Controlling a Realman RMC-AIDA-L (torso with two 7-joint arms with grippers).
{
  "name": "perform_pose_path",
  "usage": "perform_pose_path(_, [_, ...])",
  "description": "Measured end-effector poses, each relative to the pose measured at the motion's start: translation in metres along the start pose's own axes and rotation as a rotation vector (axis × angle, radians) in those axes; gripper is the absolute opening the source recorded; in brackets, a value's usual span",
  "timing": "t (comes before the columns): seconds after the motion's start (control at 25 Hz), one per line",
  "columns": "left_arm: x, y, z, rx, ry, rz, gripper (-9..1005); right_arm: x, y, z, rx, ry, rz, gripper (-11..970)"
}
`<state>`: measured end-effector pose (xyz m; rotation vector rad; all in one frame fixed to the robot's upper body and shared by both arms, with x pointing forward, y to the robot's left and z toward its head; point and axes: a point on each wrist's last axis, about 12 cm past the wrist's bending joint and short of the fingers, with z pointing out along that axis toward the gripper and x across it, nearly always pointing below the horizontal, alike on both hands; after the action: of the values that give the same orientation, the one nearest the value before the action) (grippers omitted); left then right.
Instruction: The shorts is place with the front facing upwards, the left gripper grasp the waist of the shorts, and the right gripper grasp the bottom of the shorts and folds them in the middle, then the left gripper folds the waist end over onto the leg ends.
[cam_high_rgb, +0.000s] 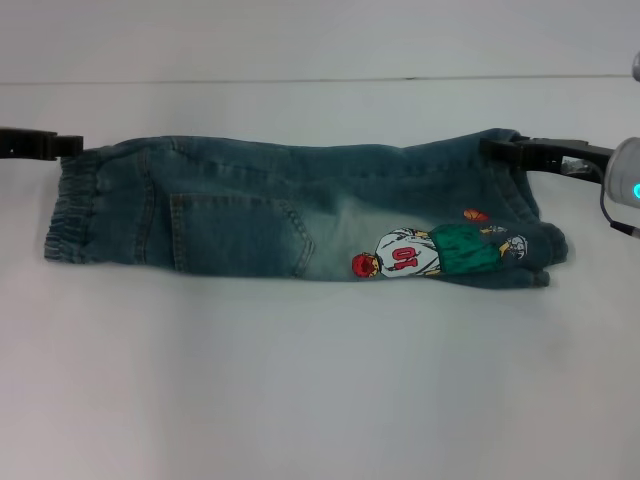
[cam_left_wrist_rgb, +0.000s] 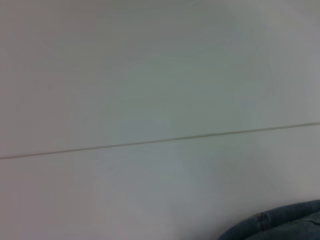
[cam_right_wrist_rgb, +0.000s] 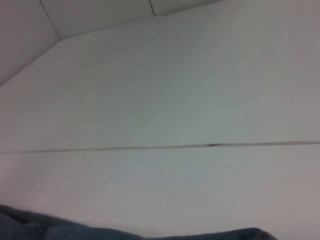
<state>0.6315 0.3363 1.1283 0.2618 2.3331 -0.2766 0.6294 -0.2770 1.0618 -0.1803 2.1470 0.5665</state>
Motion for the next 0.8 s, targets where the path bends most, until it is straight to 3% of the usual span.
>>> perform_pose_path(0.24, [0.004,0.005,-0.006,0.000,-0.001,-0.014,530,-0.002,-0.013,-0.013,-0.005,-0.042,0.052,692])
perform_pose_path(0.36, [0.006,0.004,-0.008,0.023,0.011,-0.020,763,-0.002,-0.018,-0.021,-0.030,-0.062,0.078,768])
perform_pose_path(0.6, [0.006,-0.005,-0.024,0.157,0.036,0.014,860,-0.002,-0.020,-0.046,-0.187,-0.078,0.088,901])
perform_pose_path(0.8, [0.012,-0.019,-0.040,0.358,0.047,0.086,940,-0.002,-0.002,-0.075,-0.466,-0.062,-0.030,927])
